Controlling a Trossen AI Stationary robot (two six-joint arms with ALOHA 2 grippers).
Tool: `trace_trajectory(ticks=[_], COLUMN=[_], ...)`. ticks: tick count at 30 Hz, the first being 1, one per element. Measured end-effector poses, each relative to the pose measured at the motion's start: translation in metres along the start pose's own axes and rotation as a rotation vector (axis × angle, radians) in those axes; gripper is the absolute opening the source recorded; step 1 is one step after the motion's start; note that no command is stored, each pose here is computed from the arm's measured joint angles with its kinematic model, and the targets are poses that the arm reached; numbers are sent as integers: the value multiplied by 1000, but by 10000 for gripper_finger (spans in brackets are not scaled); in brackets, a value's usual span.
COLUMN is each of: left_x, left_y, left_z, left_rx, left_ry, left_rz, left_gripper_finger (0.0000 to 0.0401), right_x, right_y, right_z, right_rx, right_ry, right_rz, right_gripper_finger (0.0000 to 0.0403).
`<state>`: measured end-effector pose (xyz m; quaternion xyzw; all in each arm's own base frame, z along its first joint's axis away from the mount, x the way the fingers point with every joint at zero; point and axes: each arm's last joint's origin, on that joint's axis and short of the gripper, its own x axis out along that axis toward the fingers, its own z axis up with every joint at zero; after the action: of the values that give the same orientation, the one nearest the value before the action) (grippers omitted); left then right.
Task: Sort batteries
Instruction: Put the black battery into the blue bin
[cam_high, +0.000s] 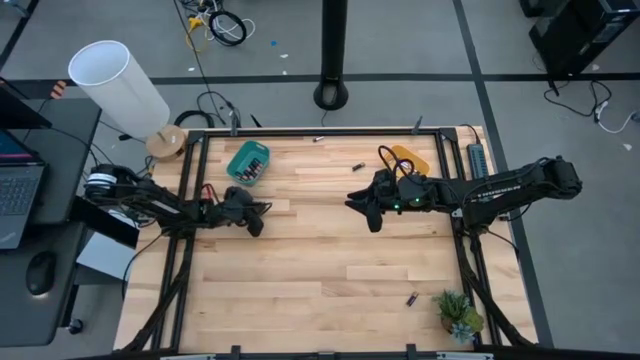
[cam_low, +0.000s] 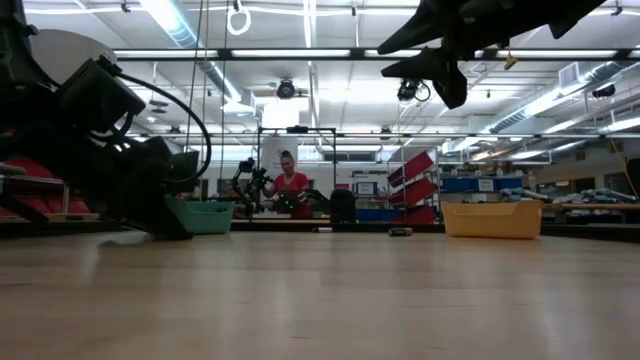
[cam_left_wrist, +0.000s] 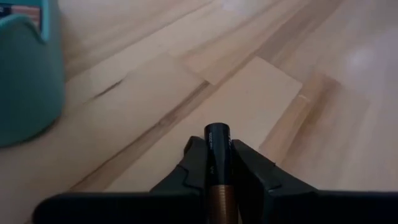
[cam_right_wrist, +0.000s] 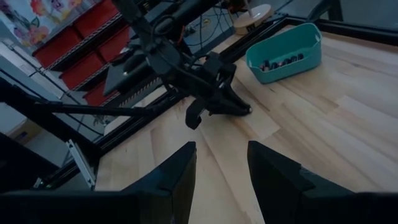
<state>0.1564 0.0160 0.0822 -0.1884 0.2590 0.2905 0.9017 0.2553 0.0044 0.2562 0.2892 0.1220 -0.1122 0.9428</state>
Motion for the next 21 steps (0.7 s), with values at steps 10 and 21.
trace_trajectory(ticks=[10, 21], left_x=[3, 9], left_y=[-13, -20], left_z=[14, 45], left_rx=[-38, -172], left_ry=[-40, -221], left_rz=[-107, 36], left_gripper_finger=[54, 54], right_x=[0, 0], right_y=[1, 1], right_z=[-1, -1], right_rx=[-2, 4], right_ry=[17, 29], right_rz=[24, 38], right_gripper_finger=[154, 154])
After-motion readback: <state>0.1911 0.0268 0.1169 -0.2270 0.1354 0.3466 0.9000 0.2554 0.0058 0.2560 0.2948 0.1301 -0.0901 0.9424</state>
